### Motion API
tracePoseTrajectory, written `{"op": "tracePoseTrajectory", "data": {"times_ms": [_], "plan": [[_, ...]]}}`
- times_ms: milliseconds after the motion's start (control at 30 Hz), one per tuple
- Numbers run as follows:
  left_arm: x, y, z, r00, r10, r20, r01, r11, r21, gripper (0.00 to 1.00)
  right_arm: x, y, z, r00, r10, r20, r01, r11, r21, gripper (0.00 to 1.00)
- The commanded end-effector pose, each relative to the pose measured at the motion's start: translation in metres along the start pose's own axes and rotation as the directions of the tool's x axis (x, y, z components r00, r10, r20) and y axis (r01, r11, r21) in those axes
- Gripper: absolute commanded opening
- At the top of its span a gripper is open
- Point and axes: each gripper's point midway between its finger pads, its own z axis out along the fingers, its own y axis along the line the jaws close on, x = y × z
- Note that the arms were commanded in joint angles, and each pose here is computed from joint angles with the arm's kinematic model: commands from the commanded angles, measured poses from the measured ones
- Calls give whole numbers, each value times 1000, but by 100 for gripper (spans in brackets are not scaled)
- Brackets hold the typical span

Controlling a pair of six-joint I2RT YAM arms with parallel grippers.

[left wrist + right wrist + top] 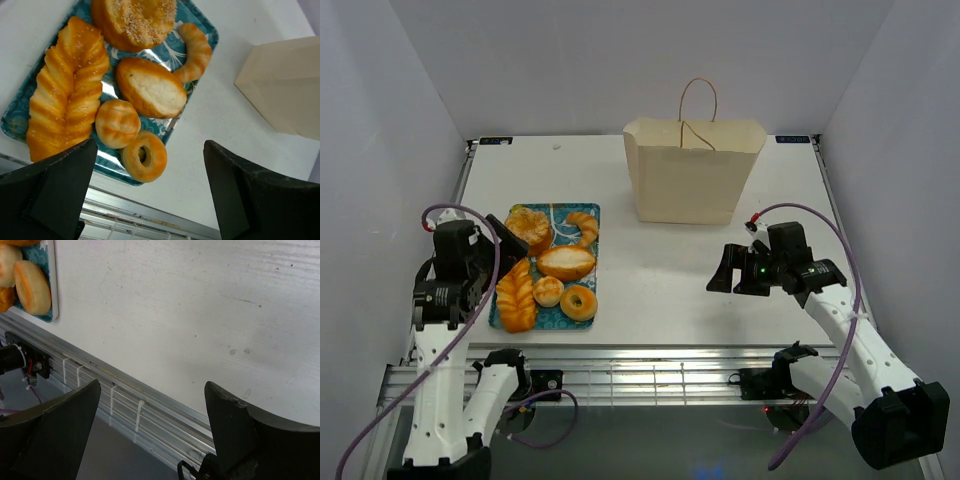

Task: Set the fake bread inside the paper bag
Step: Pick up the clamp at the center of the board.

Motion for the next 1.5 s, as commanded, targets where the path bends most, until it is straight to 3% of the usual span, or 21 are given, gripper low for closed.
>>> {"op": "tracePoseTrajectory", "data": {"times_ms": [0,100,167,300,333,400,467,633,700,800,933,1033,1267,1333,1467], "plan": [[-12,15,24,998,54,-35,-59,985,-160,98,-26,19,-7,992,-119,46,122,991,-59,90],[-18,30,35,996,82,-40,-90,962,-259,98,-28,20,-3,990,-138,16,139,988,-69,90],[-23,51,43,992,114,-49,-124,915,-383,98,-33,26,-1,988,-154,14,155,985,-71,90],[-31,72,55,988,123,-93,-153,852,-501,98,-33,44,3,982,-188,-1,186,974,-132,90],[-32,88,61,990,89,-107,-133,826,-548,98,-33,48,4,980,-197,-7,194,970,-143,90],[-26,91,69,984,18,-178,-104,865,-491,98,-33,60,4,974,-226,-19,220,960,-173,90],[-38,107,70,985,-63,-160,-29,856,-517,98,-33,70,4,966,-257,-22,248,950,-192,90],[-57,151,78,988,-116,-102,13,724,-690,98,-27,86,5,955,-294,-48,274,930,-245,90],[-43,188,83,984,-129,-126,-24,598,-801,98,-26,90,5,952,-301,-55,278,926,-255,90],[-34,207,99,971,-166,-170,-52,548,-835,98,-23,97,4,945,-321,-59,293,914,-280,90],[-52,216,106,989,-80,-122,-53,579,-814,98,-19,106,2,939,-339,-59,304,897,-320,90],[-69,230,104,993,9,-119,-105,546,-831,98,-18,112,1,937,-345,-55,306,887,-347,90],[-74,240,122,968,137,-211,-251,589,-768,91,-5,124,0,917,-392,-68,335,854,-399,90],[-69,250,124,954,140,-266,-296,578,-761,98,0,128,-1,907,-415,-69,355,843,-405,90],[-72,233,139,953,151,-262,-294,671,-680,98,5,132,-3,891,-449,-63,387,827,-408,90]]}}
